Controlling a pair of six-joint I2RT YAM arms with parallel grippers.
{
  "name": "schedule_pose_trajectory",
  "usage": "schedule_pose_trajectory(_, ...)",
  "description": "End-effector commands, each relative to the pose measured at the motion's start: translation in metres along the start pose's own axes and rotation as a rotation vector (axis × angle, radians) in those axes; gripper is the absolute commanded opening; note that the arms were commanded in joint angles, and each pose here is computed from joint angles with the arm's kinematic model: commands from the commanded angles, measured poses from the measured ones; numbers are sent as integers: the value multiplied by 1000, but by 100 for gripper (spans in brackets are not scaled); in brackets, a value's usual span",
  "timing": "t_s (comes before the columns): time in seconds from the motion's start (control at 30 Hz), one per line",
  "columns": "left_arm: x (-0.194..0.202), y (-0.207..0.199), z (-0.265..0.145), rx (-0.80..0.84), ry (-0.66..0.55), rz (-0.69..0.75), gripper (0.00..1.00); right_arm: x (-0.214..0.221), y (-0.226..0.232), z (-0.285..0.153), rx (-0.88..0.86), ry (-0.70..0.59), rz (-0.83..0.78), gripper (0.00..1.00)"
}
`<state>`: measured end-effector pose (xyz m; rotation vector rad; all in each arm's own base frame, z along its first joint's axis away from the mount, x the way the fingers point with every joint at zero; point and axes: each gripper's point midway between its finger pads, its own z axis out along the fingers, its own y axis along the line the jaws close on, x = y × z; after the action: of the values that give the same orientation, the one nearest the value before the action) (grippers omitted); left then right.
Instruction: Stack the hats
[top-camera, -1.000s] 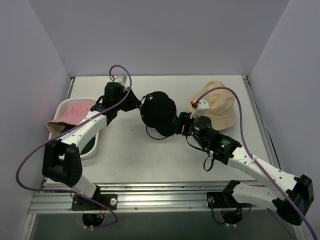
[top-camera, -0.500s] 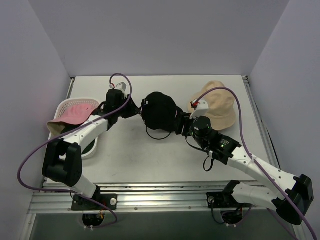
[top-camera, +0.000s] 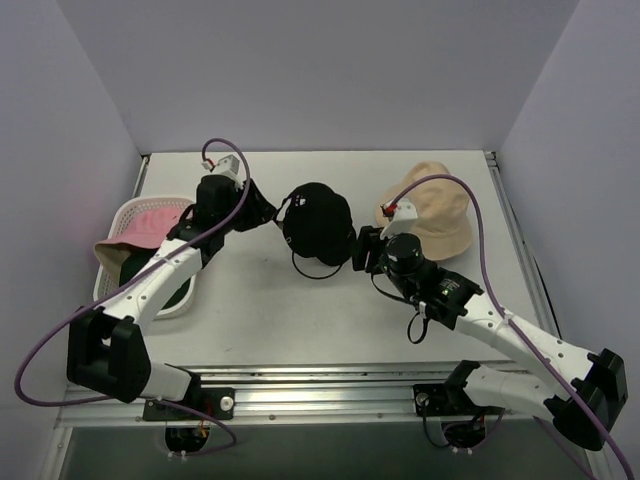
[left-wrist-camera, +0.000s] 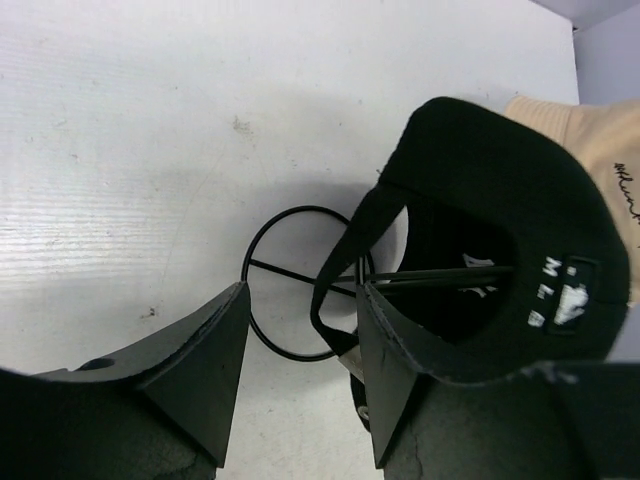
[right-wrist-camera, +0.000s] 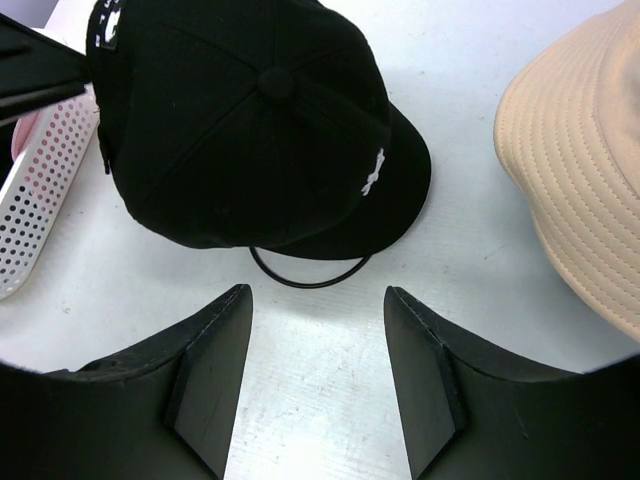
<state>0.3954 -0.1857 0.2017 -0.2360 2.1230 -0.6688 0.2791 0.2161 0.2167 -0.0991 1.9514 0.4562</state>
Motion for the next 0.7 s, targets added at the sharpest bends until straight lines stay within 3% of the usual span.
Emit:
schedule_pose_trajectory(0.0, -32, -14, -28, 1, -92, 18, 57, -11, -3, -11, 8, -34, -12, 51)
schedule_pose_trajectory(0.27, -61, 0, -68, -129, -150, 64, 62, -40, 21, -19, -78, -32, -44, 51)
schedule_pose_trajectory(0.43, -74, 46, -94, -317, -138, 65, 62, -46, 23, -23, -99, -25, -129, 51)
schedule_pose_trajectory(0.67, -75, 109, -128, -556, -145, 14, 66, -44, 29, -38, -199, -99, -95, 51)
